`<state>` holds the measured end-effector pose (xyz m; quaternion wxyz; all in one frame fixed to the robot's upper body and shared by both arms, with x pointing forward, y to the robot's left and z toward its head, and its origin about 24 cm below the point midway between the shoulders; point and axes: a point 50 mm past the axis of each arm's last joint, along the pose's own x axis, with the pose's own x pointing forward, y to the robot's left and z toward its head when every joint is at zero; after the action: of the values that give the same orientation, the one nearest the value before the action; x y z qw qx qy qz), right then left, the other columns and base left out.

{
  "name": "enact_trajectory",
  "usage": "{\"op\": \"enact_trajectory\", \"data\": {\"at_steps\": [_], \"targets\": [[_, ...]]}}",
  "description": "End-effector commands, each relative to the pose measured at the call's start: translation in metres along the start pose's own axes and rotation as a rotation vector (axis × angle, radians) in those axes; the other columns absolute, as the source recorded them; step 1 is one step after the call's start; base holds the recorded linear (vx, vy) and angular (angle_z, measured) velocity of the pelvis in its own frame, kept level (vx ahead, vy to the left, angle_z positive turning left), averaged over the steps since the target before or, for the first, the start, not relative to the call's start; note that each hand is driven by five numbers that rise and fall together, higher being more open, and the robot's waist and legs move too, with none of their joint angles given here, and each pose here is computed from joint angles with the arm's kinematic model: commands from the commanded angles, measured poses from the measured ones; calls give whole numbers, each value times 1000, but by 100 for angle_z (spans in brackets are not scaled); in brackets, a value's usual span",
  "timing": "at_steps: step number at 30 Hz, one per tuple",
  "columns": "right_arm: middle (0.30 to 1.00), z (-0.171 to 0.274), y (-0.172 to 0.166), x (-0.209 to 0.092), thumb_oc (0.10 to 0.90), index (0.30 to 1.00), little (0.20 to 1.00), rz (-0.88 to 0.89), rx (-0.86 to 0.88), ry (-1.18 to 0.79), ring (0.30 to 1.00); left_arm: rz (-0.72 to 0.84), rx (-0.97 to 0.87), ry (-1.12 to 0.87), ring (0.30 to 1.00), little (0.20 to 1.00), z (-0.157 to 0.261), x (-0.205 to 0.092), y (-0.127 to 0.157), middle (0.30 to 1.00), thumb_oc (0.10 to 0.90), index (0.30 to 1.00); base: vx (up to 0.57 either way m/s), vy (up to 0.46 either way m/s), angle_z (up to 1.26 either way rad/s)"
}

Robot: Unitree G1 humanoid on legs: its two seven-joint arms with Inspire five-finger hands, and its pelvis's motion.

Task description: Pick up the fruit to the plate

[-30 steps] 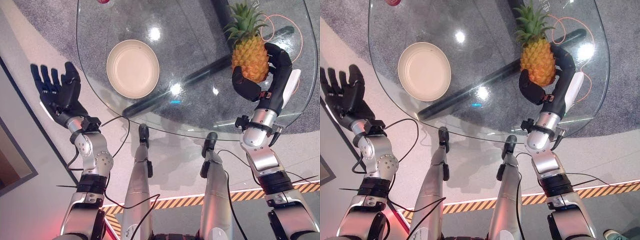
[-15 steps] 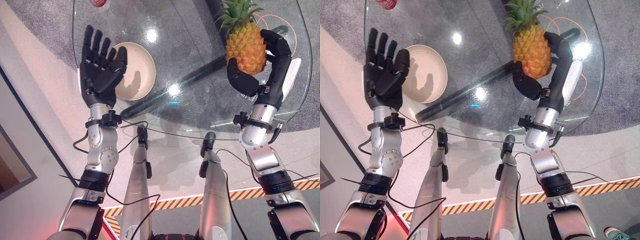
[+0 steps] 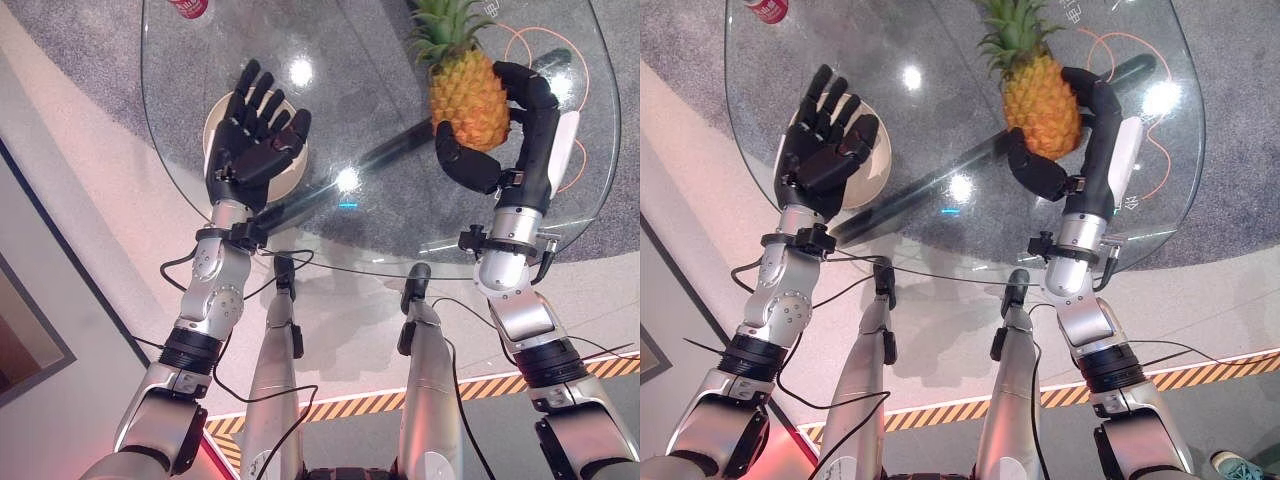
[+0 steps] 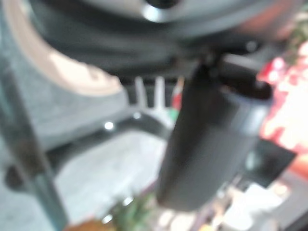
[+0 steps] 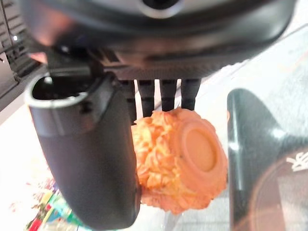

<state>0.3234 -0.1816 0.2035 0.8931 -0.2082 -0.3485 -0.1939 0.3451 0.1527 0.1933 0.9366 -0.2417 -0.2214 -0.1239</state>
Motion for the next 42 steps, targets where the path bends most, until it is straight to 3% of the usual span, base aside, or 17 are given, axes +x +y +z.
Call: {"op": "enact_trajectory", "data": {"at_steps": [1, 14, 31, 42], "targets": [[300, 84, -18, 32, 100, 300, 200, -89, 175, -408, 300, -197, -36, -201, 900, 900, 48, 24, -37, 900, 800, 900, 0, 0, 0], [300, 105, 0, 29, 100, 300, 200, 17, 230, -470, 300, -248, -160, -142, 900, 900, 35, 27, -60, 900, 800, 900, 0, 0, 0], [300, 118, 8, 28, 100, 300, 200, 61, 262, -504, 300, -310, -180, -149, 900, 900, 38, 30, -82, 900, 800, 900, 0, 0, 0], [300, 121, 13, 27, 100, 300, 200, 79, 266, -504, 300, -380, -327, -173, 900, 900, 43, 28, -93, 900, 800, 900, 0, 0, 0]]}}
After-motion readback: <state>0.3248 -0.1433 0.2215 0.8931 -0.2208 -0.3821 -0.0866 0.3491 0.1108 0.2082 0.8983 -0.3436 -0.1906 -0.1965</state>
